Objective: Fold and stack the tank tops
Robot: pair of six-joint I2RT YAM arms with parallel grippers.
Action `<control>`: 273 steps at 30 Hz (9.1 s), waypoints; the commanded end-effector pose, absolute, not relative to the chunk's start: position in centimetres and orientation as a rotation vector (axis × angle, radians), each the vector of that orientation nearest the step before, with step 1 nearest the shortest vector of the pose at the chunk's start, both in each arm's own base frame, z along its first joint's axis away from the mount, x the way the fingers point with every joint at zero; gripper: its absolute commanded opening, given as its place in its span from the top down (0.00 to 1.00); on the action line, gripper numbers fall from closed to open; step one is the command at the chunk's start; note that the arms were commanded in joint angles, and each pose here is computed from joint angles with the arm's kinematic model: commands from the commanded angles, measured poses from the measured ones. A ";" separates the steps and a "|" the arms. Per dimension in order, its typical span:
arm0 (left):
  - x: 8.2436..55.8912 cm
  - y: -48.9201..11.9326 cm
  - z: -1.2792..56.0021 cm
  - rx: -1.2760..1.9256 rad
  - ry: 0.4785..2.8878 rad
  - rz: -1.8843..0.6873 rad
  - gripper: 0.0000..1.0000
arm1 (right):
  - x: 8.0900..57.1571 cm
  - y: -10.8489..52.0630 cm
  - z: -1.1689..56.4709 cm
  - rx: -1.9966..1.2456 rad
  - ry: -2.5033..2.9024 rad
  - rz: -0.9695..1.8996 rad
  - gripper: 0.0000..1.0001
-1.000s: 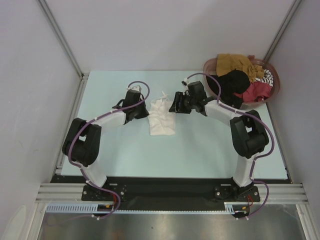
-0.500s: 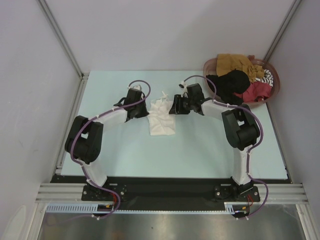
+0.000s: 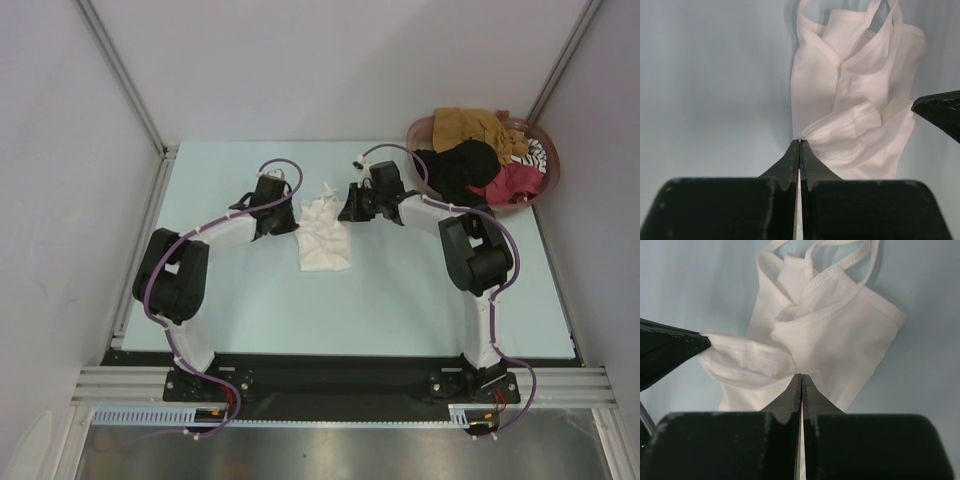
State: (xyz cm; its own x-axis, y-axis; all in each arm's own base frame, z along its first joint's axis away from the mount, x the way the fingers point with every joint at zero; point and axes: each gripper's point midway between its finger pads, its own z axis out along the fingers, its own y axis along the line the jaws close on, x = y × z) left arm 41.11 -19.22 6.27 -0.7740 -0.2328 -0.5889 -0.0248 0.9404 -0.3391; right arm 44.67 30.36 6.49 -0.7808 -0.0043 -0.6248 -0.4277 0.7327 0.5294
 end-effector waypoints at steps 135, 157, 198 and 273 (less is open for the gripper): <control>30.8 -21.5 1.2 -0.687 2.288 -0.865 0.54 | 32.4 28.6 4.0 0.328 2.402 1.075 1.00; 25.6 -21.5 2.8 -0.492 2.338 -0.781 1.00 | 26.2 27.0 6.1 0.183 2.441 0.931 1.00; 28.6 -21.3 11.2 -0.259 2.378 -0.763 0.92 | 29.5 26.3 13.9 -0.067 2.415 0.850 1.00; 46.2 -21.7 4.2 -0.350 2.497 -0.760 0.82 | 49.4 26.6 6.4 0.153 2.395 0.835 0.99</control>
State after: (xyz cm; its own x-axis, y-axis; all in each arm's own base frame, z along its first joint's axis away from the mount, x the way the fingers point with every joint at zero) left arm 44.47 -21.88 3.37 -0.8580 -0.3814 -0.3440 -0.1288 0.8081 -0.5747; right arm 47.40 26.28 5.06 -0.8496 0.2667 -0.4551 -0.0546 0.8137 0.5787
